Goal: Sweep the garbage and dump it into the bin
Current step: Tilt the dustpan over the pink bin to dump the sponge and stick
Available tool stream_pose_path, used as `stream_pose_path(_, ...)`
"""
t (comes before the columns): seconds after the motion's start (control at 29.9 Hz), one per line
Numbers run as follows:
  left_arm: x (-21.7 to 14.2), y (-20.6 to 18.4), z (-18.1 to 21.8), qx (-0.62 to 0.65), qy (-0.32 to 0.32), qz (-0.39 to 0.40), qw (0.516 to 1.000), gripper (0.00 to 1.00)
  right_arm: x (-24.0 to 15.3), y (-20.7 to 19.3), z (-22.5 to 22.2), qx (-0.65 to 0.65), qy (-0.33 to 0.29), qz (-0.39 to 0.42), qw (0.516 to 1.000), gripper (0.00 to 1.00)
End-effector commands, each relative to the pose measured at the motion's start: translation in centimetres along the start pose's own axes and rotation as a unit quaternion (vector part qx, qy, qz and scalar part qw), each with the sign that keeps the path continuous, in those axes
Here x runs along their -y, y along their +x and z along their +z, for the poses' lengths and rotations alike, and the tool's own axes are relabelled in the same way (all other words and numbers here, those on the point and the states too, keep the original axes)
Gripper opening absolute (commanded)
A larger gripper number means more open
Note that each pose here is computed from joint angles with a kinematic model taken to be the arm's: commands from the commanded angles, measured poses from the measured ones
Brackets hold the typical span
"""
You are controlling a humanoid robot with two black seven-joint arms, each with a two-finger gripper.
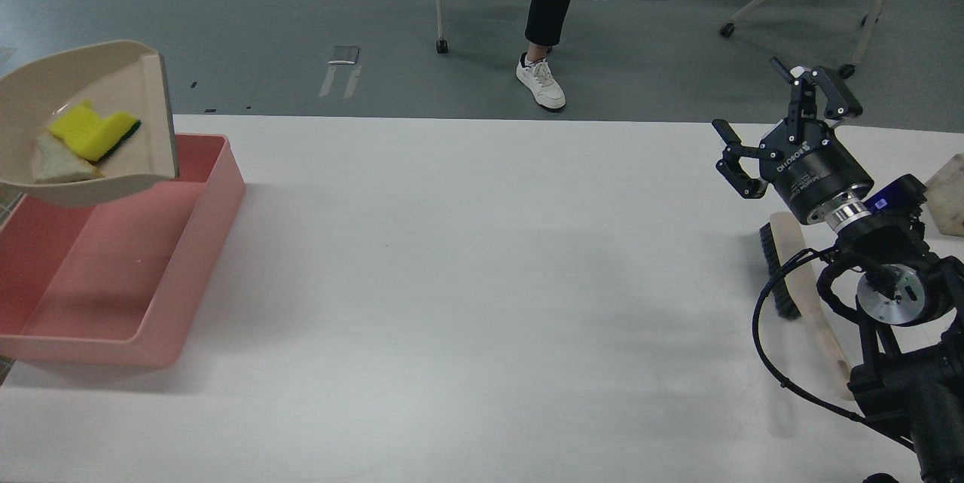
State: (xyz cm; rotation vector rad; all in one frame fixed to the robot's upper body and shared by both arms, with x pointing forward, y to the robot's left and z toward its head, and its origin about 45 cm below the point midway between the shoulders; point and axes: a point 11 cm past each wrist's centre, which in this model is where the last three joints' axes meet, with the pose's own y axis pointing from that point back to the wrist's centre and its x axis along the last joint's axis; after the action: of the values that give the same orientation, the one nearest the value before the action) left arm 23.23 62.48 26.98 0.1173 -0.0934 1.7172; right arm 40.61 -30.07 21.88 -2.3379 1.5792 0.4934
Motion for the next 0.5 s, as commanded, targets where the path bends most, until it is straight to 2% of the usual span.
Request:
stream_pose_path(0.0,-0.8,1.3,-0.2,0.01,0.01,0.015,1.0,0.09,-0.1,0.0,0.1,0.0,-0.001,0.0,1.0,0.99)
stream_pose_path(0.2,-1.4,3.2,0.9,0.04,0.005,0.029,0.999,0.09,-0.2,0.1,0.3,0.001,-0.003,0.002,1.0,0.99)
stream_pose_path(0.3,-2.5,5.0,0.6,0.063,0.032,0.047,0.996,0.09,-0.1,0.0,0.2,0.002,-0.002,0.001,1.0,0.99)
stream_pose_path(0.47,-3.0,5.3,-0.1,0.085,0.054,0.042,0.994,0.08,-0.1,0.1,0.2,0.001,-0.002,0.001,1.0,0.99)
